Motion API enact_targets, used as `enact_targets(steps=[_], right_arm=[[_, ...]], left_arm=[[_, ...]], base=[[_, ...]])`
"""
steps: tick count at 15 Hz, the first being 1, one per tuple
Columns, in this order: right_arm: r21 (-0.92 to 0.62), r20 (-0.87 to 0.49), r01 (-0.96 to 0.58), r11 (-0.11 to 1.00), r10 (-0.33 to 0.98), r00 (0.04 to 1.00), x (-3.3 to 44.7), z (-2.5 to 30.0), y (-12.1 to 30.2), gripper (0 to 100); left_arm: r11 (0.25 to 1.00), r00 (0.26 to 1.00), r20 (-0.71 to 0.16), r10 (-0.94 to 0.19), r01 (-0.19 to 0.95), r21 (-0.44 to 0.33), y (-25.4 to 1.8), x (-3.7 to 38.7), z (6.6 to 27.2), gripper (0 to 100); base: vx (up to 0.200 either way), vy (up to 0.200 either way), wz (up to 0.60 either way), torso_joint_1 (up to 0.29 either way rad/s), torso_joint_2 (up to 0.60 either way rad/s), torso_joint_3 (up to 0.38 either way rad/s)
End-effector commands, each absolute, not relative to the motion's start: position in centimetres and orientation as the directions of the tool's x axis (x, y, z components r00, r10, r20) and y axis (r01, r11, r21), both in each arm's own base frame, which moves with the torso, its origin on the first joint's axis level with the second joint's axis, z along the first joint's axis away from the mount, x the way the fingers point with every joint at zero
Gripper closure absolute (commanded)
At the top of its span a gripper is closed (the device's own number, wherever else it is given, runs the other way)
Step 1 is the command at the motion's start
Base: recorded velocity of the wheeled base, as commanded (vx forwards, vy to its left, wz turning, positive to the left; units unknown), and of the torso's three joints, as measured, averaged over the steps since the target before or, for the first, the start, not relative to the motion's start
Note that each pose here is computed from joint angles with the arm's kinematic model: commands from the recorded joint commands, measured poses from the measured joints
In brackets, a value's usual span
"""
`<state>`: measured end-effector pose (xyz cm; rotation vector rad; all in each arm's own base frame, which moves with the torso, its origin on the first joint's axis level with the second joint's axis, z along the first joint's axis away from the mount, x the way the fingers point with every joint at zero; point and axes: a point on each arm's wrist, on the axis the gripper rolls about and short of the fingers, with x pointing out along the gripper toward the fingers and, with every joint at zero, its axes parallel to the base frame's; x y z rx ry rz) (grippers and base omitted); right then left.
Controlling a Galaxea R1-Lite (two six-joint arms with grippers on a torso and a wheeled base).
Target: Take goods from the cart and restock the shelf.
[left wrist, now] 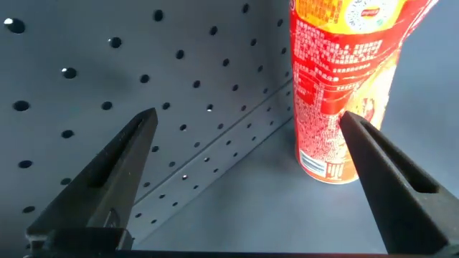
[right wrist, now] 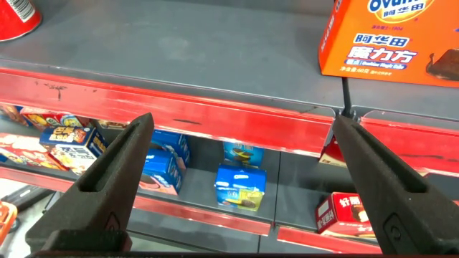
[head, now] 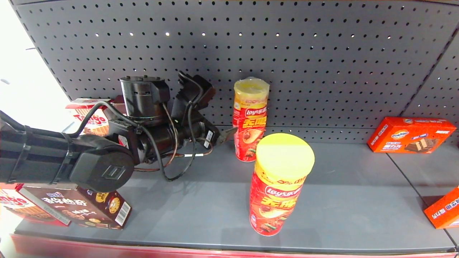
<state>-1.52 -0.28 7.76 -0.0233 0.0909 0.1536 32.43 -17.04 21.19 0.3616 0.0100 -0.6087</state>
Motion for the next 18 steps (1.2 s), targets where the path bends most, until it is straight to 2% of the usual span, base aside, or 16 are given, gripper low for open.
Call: enact_targets(steps=[1, 14, 18], right_arm=[[-0.016, -0.093, -0.154, 0.988, 0.152, 0.984, -1.5, 7.8, -0.3, 0], [-0.016, -0.093, -0.154, 0.988, 0.152, 0.984, -1.5, 7.8, -0.3, 0], [-0.016, -0.093, -0.154, 0.988, 0.152, 0.984, -1.5, 7.8, -0.3, 0]], left_arm=[[0.765, 0.828, -0.109, -0.55, 0.552, 0.33, -16.9, 32.6, 21.3, 0], [0.796, 0.861, -0.112, -0.495, 0.502, 0.337, -16.7, 33.1, 21.1, 0], [0.826, 0.892, -0.095, -0.442, 0.446, 0.345, -16.0, 31.7, 22.0, 0]], base=[[0.0, 0.0, 0.0, 0.0, 0.0, 0.0], [0.0, 0.0, 0.0, 0.0, 0.0, 0.0], [0.0, 0.0, 0.0, 0.0, 0.0, 0.0]])
